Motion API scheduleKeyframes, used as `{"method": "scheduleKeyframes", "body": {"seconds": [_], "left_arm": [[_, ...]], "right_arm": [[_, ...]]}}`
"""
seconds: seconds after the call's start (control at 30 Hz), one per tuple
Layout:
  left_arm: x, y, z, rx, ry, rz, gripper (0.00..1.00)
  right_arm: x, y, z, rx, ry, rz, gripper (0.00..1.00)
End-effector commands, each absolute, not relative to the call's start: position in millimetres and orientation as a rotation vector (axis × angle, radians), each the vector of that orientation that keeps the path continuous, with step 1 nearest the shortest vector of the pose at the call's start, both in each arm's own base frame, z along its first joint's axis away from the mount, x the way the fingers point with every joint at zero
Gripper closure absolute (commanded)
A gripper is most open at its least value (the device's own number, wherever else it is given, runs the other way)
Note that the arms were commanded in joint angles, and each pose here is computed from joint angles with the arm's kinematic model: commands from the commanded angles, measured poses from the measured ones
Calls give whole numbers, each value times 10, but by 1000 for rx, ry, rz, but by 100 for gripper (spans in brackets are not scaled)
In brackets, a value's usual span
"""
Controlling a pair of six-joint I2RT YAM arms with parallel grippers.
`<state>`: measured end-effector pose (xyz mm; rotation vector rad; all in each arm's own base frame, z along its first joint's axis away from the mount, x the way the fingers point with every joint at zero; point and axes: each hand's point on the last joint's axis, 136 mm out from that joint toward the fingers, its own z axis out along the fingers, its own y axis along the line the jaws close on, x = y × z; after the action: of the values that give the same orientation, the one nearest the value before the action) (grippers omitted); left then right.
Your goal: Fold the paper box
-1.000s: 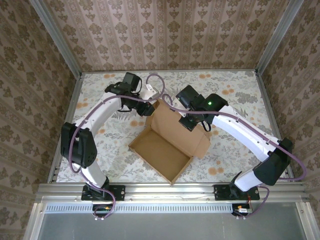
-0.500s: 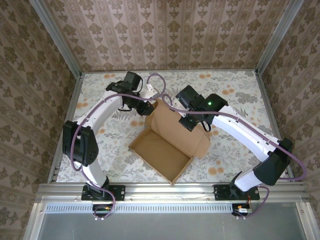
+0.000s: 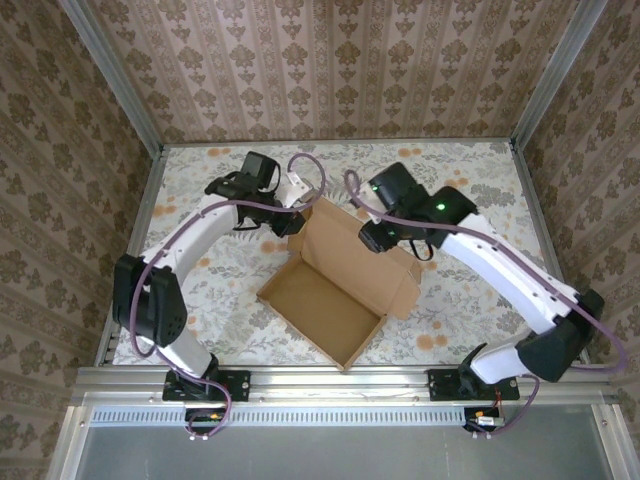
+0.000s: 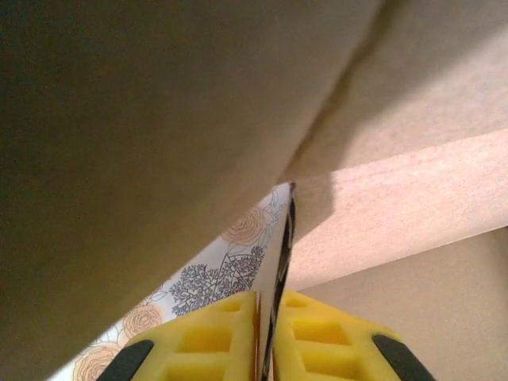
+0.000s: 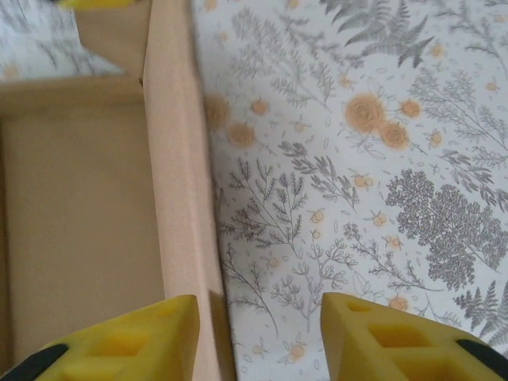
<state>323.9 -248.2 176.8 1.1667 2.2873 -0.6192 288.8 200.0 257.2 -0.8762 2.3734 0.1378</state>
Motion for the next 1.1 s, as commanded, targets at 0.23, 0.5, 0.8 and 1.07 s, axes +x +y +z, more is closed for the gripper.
{"method": "scheduleKeyframes", "body": {"seconds": [0.23,0.5,0.8,1.07], "left_arm": [[3255,-2330,1805,1031,2304,-557,89],[3248,-2086,1753,880,2385,-516,89],[3231,-2073,1775,884,2359,-513,89],[3235,-2057,1770,891,2351,-492,89]], "right_arm": [[2419,1573,2858,-583,2311,392,47],[1915,1610,2700,-570,2378,619,61],[2103,1537,2525,-615,2449,461,63],[2555,1267,2385,-531,2486,236,60]]}}
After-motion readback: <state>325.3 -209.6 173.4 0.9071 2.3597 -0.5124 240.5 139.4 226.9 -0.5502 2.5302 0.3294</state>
